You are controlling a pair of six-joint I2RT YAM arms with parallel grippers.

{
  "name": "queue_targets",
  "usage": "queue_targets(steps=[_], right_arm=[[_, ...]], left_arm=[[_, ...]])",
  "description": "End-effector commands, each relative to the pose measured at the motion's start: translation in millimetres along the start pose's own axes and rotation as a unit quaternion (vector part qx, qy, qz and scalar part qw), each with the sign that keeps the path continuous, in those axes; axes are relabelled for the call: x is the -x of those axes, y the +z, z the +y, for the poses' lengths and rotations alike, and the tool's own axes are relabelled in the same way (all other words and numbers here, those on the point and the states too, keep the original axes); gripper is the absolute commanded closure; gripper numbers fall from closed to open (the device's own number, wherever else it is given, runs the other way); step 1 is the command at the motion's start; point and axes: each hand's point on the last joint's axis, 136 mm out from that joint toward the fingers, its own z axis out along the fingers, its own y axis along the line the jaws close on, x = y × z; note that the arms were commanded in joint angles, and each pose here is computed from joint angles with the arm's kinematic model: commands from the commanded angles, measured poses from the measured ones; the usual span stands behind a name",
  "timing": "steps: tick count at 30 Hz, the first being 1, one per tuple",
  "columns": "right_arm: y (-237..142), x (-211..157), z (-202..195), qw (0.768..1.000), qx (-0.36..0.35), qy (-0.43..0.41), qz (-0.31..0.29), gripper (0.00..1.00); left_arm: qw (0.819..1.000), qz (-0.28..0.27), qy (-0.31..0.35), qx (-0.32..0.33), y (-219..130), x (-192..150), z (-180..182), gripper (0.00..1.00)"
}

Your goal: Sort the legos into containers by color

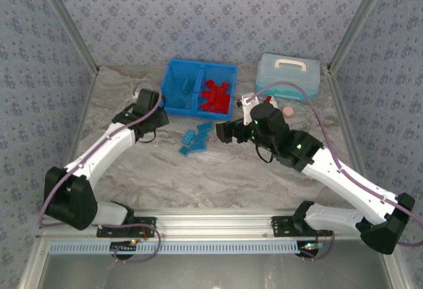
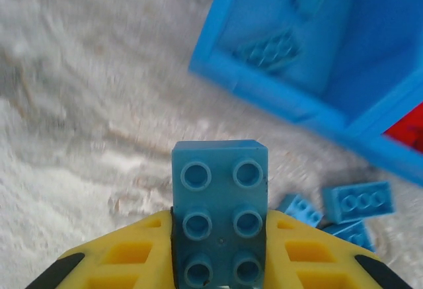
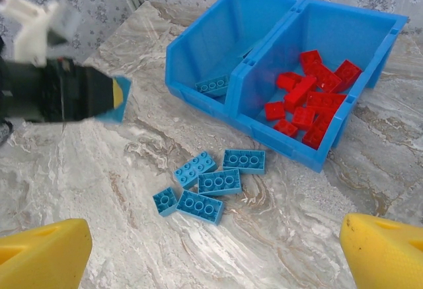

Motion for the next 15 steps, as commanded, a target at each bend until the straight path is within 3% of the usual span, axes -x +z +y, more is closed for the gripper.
queue_targets(steps=[1, 6, 15], right_arm=[[-8.9, 14.5, -2.0, 1.0, -0.005, 0.012, -0.021, 0.01], [-9.6, 13.8, -3.2, 1.0, -0.008, 0.013, -0.02, 0.01], [-12.7, 12.8, -8.1, 1.0, -0.017, 0.011, -0.019, 0.01]], left_arm=[[0.997, -0.048, 0.052, 0.007, -15.4, 38.2, -11.2, 0.73], [0.99, -0.084, 0.11, -0.001, -0.3, 83.4, -40.3, 0.73], [0.979, -0.064, 0.189, 0.037, 70.6, 123.4, -71.8, 0.76]])
